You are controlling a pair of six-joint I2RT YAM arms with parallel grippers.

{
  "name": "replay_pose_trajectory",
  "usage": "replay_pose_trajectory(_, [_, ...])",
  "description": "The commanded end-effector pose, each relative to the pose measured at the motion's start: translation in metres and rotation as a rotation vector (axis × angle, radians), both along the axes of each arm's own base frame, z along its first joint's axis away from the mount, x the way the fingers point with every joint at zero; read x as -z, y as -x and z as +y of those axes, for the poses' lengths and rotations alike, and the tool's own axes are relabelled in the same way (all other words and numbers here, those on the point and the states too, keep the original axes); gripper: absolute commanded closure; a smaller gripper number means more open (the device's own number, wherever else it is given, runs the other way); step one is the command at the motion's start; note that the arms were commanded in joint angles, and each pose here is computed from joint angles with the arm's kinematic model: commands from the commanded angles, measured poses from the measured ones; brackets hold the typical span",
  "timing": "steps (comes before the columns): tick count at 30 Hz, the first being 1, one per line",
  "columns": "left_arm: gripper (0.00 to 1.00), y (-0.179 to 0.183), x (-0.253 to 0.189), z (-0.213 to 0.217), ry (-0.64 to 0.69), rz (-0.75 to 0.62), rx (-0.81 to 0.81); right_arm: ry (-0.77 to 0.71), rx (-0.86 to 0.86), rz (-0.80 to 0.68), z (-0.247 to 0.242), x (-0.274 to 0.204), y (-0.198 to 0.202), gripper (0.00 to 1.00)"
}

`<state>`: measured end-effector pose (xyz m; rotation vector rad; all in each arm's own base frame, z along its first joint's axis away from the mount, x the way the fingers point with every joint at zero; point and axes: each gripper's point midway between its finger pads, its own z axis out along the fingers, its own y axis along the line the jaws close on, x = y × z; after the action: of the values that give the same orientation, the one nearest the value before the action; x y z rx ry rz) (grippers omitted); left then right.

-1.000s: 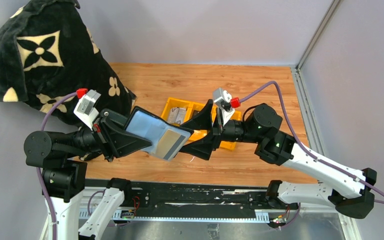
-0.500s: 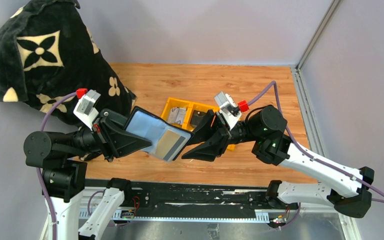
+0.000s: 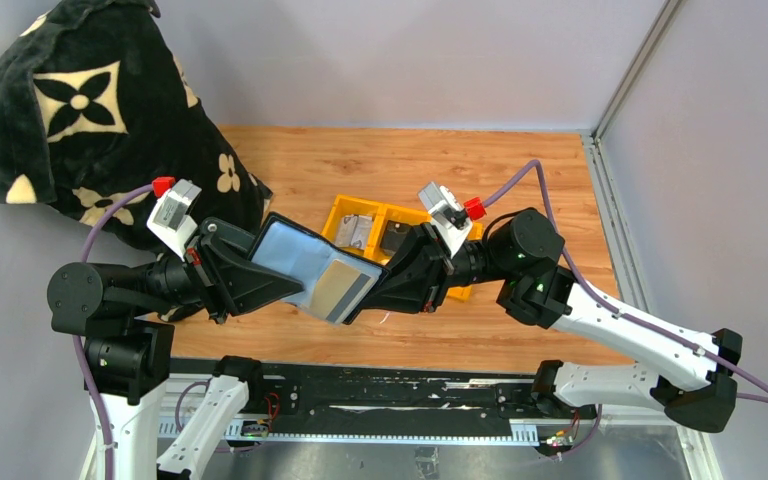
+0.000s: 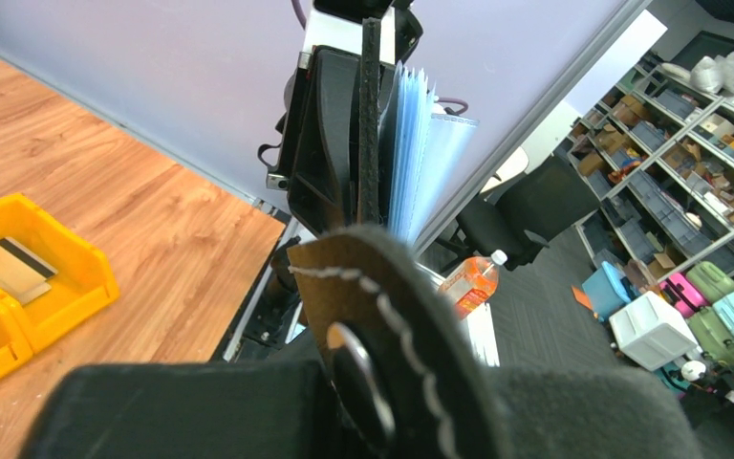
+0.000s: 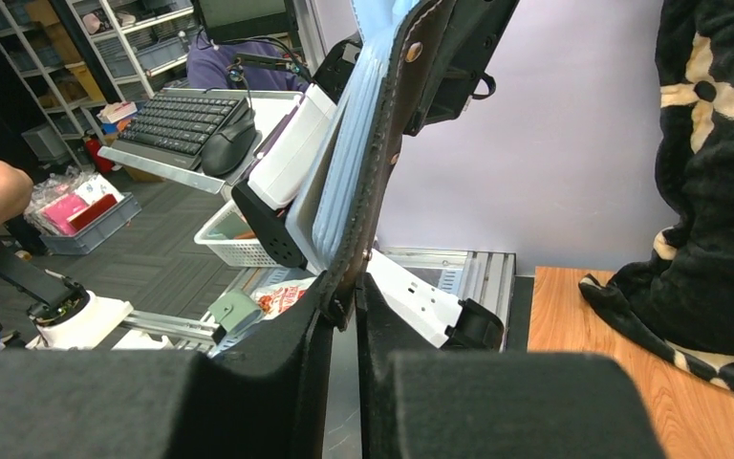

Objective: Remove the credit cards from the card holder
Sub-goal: Remove the credit card from the card holder.

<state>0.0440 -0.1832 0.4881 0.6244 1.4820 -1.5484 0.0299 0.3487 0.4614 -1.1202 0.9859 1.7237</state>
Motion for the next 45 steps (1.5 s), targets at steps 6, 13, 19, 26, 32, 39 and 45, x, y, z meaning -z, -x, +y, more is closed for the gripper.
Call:
replay_pose_trajectory(6, [1.0, 0.007, -0.009, 0.0, 0.005, -0.032, 0.012, -0.067, 0.008, -0.006, -0.003, -0.026, -0.001, 0.88])
replay_pose_trajectory(13, [1.0, 0.006, -0.005, 0.001, -0.006, -0.041, 0.007, -0.035, 0.068, 0.078, 0.007, -0.027, -0.016, 0.38])
replay_pose_trajectory(19, [1.0, 0.005, -0.004, 0.001, -0.013, -0.05, -0.001, -0.033, 0.089, 0.112, 0.011, -0.024, -0.021, 0.24])
replay_pose_trajectory(26, [1.0, 0.002, 0.0, 0.001, -0.03, -0.065, -0.018, -0.062, 0.094, 0.137, 0.028, -0.035, -0.021, 0.19])
replay_pose_trajectory(32, [0.92, 0.004, 0.004, 0.002, -0.046, -0.089, -0.019, -0.106, 0.188, 0.173, 0.041, -0.045, -0.024, 0.29])
replay_pose_trajectory(39, [0.66, 0.002, 0.012, 0.003, -0.084, -0.116, -0.032, 0.029, 0.36, 0.147, 0.045, -0.032, -0.032, 0.98])
replay_pose_trajectory(45, [0.31, -0.003, 0.008, 0.012, -0.155, -0.258, -0.163, 0.169, 0.557, 0.089, 0.041, -0.013, -0.049, 1.0])
